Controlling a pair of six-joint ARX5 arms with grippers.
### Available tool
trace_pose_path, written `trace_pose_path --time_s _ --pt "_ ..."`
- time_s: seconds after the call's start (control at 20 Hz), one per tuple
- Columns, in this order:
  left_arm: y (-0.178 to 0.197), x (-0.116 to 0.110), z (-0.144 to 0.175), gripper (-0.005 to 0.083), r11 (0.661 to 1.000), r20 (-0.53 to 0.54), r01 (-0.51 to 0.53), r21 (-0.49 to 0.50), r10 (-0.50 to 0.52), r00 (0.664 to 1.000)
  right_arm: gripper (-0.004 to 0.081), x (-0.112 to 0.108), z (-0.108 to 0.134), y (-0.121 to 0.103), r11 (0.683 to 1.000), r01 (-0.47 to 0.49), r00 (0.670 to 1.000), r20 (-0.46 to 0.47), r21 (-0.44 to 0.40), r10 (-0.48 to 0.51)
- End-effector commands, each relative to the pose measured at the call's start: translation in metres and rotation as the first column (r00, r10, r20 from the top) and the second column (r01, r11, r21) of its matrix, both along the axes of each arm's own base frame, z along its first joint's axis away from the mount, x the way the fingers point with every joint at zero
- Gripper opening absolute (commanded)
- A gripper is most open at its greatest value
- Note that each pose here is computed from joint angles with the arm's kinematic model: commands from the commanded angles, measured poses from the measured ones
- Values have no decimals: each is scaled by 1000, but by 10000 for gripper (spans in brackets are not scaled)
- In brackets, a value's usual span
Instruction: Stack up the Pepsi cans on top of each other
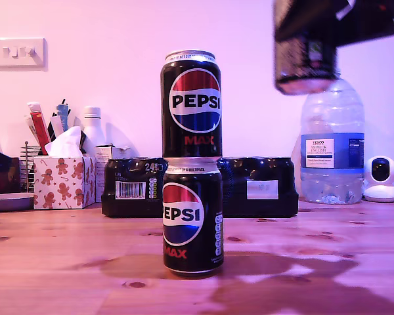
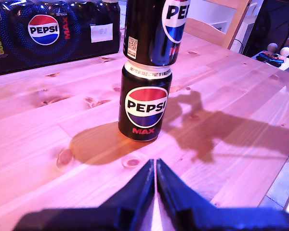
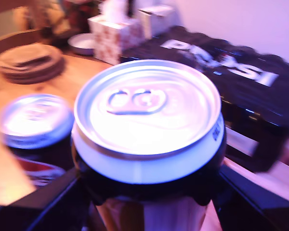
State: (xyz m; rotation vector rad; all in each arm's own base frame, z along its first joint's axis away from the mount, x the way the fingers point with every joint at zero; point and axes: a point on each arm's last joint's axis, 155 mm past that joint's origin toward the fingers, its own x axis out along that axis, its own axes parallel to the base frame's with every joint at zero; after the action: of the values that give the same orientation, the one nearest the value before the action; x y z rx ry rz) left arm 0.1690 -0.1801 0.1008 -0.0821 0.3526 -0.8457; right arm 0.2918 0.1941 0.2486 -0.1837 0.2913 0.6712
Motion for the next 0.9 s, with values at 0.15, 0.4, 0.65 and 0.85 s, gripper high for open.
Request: trace_pose_path --time_s 0.15,0.4,0.65,0.85 --pt "1 -2 -13 -19 1000 -30 1 21 -1 1000 526 -4 64 22 995 -57 994 101 87 48" --pt "1 -2 -13 -19 1000 -30 1 21 0 1000 526 -10 75 44 989 -115 990 94 91 106" --pt "1 -2 -13 -19 1000 -30 1 21 0 1000 526 -12 87 67 981 -161 984 93 104 152" --pt "1 -2 -13 -19 1000 -30 1 21 0 1000 526 -14 89 83 975 -197 978 88 101 188"
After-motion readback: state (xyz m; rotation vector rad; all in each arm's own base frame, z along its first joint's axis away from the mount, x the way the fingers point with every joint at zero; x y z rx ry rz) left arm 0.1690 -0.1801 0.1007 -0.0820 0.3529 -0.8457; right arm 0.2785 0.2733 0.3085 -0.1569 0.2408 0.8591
